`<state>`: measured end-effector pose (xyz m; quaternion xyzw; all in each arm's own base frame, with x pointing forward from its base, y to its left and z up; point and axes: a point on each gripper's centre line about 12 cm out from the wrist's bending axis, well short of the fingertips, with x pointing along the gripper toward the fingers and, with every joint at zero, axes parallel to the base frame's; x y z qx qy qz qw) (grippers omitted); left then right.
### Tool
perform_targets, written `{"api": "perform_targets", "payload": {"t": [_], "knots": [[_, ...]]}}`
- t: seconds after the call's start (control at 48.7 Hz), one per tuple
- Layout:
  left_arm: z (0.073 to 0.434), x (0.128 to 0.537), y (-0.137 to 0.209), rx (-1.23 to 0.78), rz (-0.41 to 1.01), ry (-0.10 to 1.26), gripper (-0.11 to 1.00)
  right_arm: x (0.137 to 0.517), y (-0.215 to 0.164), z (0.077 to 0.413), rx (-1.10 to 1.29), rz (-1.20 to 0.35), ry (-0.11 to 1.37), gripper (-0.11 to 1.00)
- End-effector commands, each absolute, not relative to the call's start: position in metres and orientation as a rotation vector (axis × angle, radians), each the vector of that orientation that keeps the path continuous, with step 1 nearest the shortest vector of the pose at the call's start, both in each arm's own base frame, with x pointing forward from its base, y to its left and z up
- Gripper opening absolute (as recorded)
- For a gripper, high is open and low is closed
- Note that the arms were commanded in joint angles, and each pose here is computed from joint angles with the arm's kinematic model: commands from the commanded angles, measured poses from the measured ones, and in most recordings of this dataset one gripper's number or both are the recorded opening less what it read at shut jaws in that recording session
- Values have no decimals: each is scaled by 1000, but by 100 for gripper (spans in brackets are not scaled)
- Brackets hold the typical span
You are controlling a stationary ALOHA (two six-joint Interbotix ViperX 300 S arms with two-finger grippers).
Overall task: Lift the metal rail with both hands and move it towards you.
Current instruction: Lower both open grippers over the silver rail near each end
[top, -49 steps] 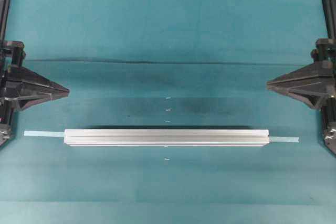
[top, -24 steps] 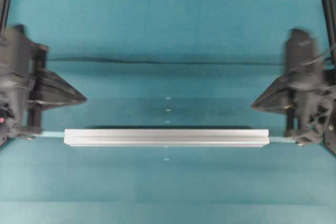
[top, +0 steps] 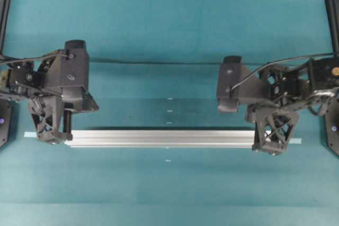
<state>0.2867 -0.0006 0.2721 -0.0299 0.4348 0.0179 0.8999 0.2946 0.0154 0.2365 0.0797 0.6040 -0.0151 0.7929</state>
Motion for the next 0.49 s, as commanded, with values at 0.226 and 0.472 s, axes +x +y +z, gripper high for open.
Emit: {"api": "perform_targets", "payload": {"t": [0.226,0.472], "knots": [[279,290,-4,-58,28,885,-4,303,20,240,156,-14,1228,1],[268,290,-9,-62,18,917,21,305,21,234,156,-14,1242,31]]}}
